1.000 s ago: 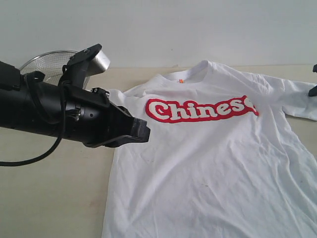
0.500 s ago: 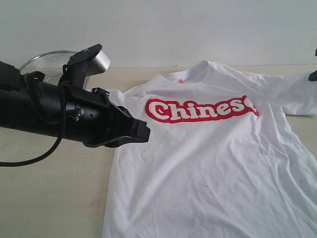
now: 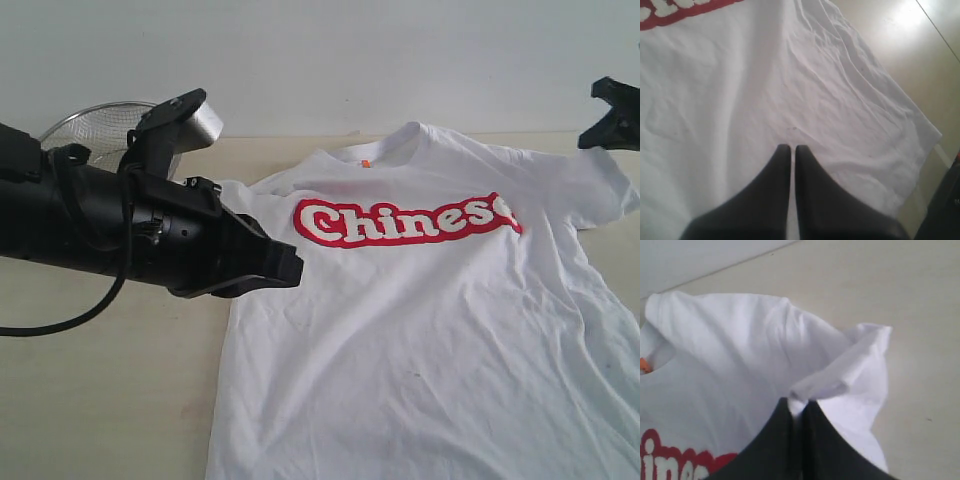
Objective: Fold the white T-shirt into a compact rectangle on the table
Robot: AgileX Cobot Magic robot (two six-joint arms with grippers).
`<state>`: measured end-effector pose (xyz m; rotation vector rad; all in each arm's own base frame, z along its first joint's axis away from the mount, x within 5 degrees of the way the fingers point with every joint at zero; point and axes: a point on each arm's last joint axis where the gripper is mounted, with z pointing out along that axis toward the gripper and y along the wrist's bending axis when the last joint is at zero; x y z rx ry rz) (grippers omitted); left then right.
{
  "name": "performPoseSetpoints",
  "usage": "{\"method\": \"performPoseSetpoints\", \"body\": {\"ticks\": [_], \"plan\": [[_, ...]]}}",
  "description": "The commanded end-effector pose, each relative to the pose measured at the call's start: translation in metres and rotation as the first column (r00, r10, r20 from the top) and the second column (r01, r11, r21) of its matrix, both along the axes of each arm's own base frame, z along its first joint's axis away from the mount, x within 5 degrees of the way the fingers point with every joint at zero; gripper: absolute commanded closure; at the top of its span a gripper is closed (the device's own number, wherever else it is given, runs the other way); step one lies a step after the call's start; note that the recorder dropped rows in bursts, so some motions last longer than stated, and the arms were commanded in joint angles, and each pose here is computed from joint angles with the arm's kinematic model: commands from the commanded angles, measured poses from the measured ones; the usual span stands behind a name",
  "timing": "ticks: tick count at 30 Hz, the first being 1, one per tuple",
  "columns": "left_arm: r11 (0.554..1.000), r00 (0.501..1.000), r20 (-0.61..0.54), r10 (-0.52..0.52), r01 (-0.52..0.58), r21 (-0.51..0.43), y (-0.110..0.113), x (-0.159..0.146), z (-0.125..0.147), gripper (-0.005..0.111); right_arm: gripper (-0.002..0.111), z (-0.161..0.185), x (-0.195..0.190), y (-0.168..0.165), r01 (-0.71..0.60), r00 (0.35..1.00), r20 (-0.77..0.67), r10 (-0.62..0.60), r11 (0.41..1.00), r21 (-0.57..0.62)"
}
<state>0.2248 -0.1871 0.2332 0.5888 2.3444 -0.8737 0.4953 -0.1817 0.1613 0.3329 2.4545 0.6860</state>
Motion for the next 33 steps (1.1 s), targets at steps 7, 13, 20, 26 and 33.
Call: {"method": "performPoseSetpoints", "body": {"ticks": [7, 13, 20, 26, 33], "plan": [[1.0, 1.0, 0.018, 0.003, -0.003, -0.009, 0.001, 0.0, 0.004, 0.102, 0.108, 0.005, 0.019, 0.074, -0.131, 0.991, -0.035, 0.13, 0.991, -0.019], [1.0, 1.0, 0.018, 0.003, -0.003, -0.009, 0.001, 0.0, 0.004, 0.102, 0.108, 0.002, 0.025, 0.108, -0.177, 0.983, -0.059, 0.174, 0.982, -0.066], [1.0, 1.0, 0.018, 0.003, -0.003, -0.009, 0.001, 0.0, 0.004, 0.102, 0.108, -0.024, 0.029, 0.132, -0.217, 0.97, -0.121, 0.21, 0.975, -0.043], [1.0, 1.0, 0.018, 0.003, -0.003, -0.009, 0.001, 0.0, 0.004, 0.102, 0.108, -0.029, 0.031, 0.16, -0.265, 0.958, -0.126, 0.259, 0.964, -0.035], [1.0, 1.0, 0.017, 0.001, -0.001, -0.009, 0.0, 0.0, 0.004, 0.102, 0.097, -0.03, 0.032, 0.16, -0.266, 0.958, -0.127, 0.258, 0.962, -0.054]]}}
